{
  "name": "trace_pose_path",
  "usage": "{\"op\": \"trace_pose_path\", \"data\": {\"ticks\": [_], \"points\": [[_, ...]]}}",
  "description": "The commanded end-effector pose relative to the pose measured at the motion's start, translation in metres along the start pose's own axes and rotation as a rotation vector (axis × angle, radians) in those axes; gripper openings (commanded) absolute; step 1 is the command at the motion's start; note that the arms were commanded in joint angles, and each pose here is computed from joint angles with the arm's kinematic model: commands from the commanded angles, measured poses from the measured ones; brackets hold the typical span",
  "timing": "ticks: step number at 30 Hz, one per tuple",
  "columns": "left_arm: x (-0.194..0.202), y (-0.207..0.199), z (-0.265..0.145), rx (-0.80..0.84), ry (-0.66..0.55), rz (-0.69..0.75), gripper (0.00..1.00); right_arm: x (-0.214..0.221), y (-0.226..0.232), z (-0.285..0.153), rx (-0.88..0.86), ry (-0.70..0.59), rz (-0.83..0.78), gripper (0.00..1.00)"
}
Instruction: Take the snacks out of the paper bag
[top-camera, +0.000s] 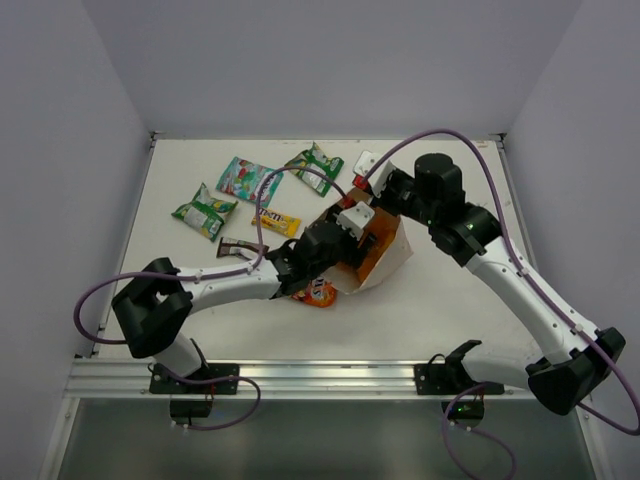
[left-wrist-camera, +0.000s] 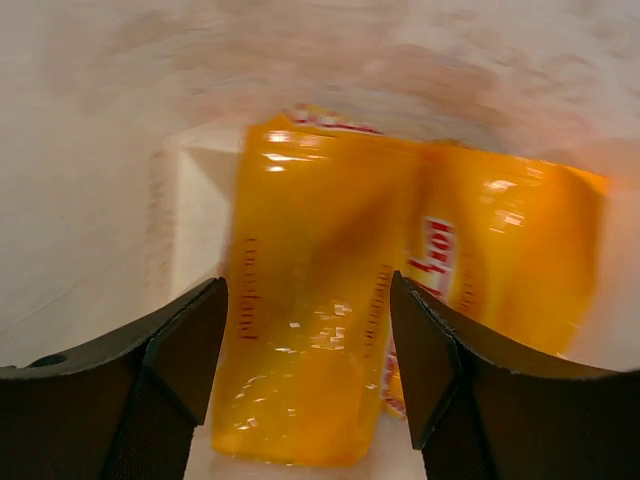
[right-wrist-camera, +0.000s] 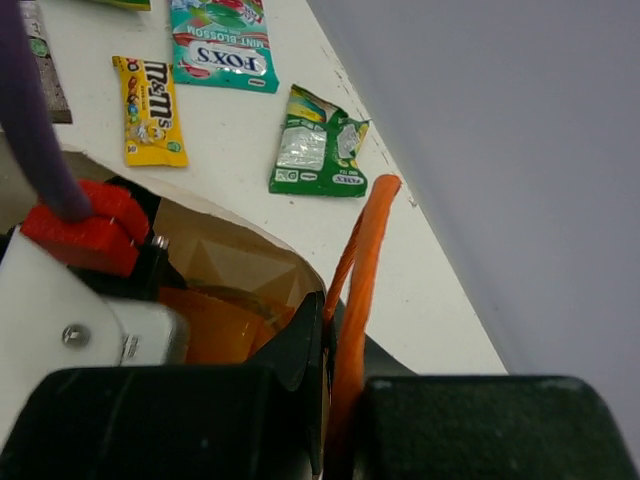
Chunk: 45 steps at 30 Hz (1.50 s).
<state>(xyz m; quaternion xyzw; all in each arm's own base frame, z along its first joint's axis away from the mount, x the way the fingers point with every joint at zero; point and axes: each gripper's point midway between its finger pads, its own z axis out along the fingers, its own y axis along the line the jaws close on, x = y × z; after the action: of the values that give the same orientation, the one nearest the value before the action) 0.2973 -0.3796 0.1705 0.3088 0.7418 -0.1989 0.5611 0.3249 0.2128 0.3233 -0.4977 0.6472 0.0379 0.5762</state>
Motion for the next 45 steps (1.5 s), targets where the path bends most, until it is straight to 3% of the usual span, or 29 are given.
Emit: {"op": "trace_pose_path", "data": {"ticks": [1,10,14,20,25,28,29,31,32,39,45], "points": [[-0.035,0.035,0.007,-0.126,-0.112,-0.097,0.71,-0.066,-0.036,-0.028,0.136,-0.23,-0.054,0.0],[-0.042,0.052,-0.003,-0.173,-0.167,-0.151,0.57,-0.049,-0.026,-0.031,0.132,-0.201,-0.035,0.0],[-0.033,0.039,0.008,-0.11,-0.128,-0.134,0.58,-0.046,-0.022,-0.028,0.119,-0.188,-0.027,0.0],[-0.028,0.005,0.016,0.08,-0.114,-0.093,0.69,-0.044,-0.022,-0.025,0.116,-0.177,-0.032,0.0],[-0.03,0.013,0.029,0.027,-0.105,-0.075,0.66,-0.043,-0.019,-0.02,0.1,-0.174,-0.025,0.0],[-0.029,0.022,0.037,-0.019,-0.105,-0.083,0.49,-0.04,-0.015,-0.018,0.088,-0.169,-0.017,0.0],[-0.03,0.027,0.038,-0.03,-0.11,-0.091,0.3,-0.04,-0.014,-0.018,0.088,-0.169,-0.018,0.0],[-0.037,0.029,0.036,-0.041,-0.133,-0.1,0.05,-0.036,-0.014,-0.018,0.093,-0.16,-0.016,0.0],[-0.041,0.03,0.034,-0.043,-0.142,-0.102,0.0,-0.035,-0.013,-0.018,0.094,-0.157,-0.017,0.0],[-0.101,0.031,-0.022,-0.004,-0.221,-0.122,0.0,0.0,-0.021,-0.013,0.179,-0.072,0.014,0.0],[-0.189,0.03,-0.107,0.078,-0.394,-0.162,0.0,0.026,-0.025,-0.006,0.21,-0.017,0.067,0.0]]}}
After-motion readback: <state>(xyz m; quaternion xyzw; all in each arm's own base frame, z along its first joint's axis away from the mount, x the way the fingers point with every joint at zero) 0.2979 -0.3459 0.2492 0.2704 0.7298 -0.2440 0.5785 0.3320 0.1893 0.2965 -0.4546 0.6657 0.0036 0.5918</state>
